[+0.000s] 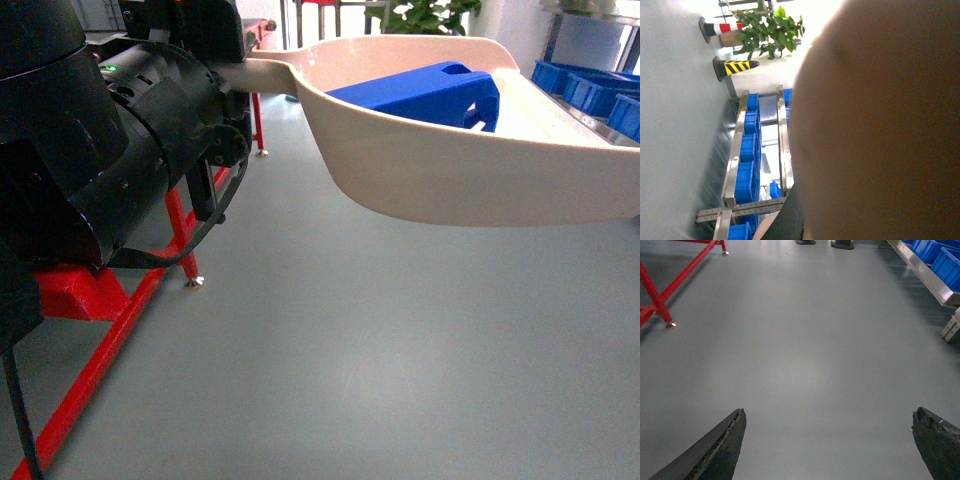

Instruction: Place part in tray to right shelf

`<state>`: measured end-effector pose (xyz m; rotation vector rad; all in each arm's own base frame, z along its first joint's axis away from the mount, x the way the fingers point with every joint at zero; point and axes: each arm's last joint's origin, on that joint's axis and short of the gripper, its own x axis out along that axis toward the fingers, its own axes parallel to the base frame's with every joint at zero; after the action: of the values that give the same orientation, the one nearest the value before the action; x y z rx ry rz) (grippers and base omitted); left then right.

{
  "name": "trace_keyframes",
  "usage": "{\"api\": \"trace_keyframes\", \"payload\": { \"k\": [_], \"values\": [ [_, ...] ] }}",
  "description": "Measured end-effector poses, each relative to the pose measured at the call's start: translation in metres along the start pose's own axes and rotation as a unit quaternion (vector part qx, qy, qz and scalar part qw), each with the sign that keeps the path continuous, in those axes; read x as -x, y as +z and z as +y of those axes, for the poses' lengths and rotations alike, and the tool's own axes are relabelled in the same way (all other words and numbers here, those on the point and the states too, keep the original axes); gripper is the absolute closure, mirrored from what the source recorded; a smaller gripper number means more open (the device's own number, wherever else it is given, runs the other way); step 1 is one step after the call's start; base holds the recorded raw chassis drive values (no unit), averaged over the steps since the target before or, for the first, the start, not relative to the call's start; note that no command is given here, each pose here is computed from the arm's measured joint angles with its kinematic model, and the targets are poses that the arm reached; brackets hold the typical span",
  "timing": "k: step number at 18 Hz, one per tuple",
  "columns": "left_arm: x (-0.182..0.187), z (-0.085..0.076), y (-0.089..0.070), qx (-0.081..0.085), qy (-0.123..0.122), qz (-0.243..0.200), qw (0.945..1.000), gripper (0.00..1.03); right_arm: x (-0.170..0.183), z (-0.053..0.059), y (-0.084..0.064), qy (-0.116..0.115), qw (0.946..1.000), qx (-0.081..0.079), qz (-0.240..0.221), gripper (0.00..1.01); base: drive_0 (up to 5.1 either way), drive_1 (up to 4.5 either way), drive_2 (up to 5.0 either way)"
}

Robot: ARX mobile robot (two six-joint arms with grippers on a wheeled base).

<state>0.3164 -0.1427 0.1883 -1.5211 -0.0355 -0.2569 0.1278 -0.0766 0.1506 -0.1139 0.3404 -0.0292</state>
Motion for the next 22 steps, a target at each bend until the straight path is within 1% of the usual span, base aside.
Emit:
{"api": "trace_keyframes", "payload": {
  "k": [22],
  "values": [
    [0.0, 0.0, 0.0, 0.0, 0.0, 0.0, 1.0, 0.9, 0.0, 0.0, 0.0, 0.0, 1.0, 0.0, 0.0, 0.03, 0.0, 4.1, -4.2]
  ]
}}
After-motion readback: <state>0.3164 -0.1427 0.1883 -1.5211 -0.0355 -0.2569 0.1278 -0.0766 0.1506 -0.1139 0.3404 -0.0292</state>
